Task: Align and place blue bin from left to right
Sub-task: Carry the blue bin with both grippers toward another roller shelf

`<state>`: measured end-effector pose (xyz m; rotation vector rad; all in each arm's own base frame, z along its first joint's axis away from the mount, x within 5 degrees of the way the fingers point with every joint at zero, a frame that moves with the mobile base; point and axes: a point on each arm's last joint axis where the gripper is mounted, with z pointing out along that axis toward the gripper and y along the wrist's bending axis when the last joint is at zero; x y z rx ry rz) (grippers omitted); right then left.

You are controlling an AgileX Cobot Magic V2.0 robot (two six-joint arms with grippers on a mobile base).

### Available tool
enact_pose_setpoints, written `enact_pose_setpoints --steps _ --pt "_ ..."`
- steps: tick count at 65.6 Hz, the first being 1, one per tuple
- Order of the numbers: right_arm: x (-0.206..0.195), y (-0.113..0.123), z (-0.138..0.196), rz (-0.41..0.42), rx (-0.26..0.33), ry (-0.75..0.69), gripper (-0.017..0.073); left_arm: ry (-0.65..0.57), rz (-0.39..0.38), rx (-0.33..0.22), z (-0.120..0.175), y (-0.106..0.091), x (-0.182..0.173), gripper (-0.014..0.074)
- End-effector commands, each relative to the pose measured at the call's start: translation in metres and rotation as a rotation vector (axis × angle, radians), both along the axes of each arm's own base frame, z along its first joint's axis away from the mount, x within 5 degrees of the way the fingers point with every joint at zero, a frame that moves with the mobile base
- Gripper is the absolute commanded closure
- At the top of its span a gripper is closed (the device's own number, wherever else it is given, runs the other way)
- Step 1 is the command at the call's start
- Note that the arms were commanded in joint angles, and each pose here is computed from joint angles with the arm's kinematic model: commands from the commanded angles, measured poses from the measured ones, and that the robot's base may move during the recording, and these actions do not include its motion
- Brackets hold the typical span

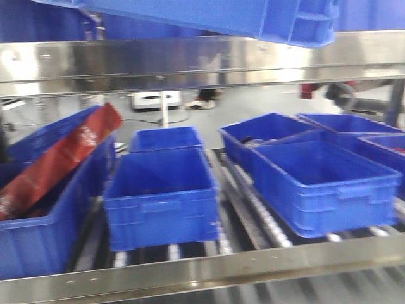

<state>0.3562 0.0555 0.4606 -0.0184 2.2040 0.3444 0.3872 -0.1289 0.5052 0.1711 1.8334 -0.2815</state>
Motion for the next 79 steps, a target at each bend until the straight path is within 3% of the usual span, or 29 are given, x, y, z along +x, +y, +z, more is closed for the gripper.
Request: enact_pose_setpoints --steps 1,79 --pt "-0.005 0.0116 0.0203 0.034 0.104 -0.12 0.0712 -0.158 -0.067 -0.138 0.0268 -0.0124 -0.0117 0.0705" --pt "-0.005 0.0116 0.0203 0.034 0.104 -0.12 0.0712 -0.161 -0.063 -0.129 0.0269 -0.0119 -0.0115 0.0705"
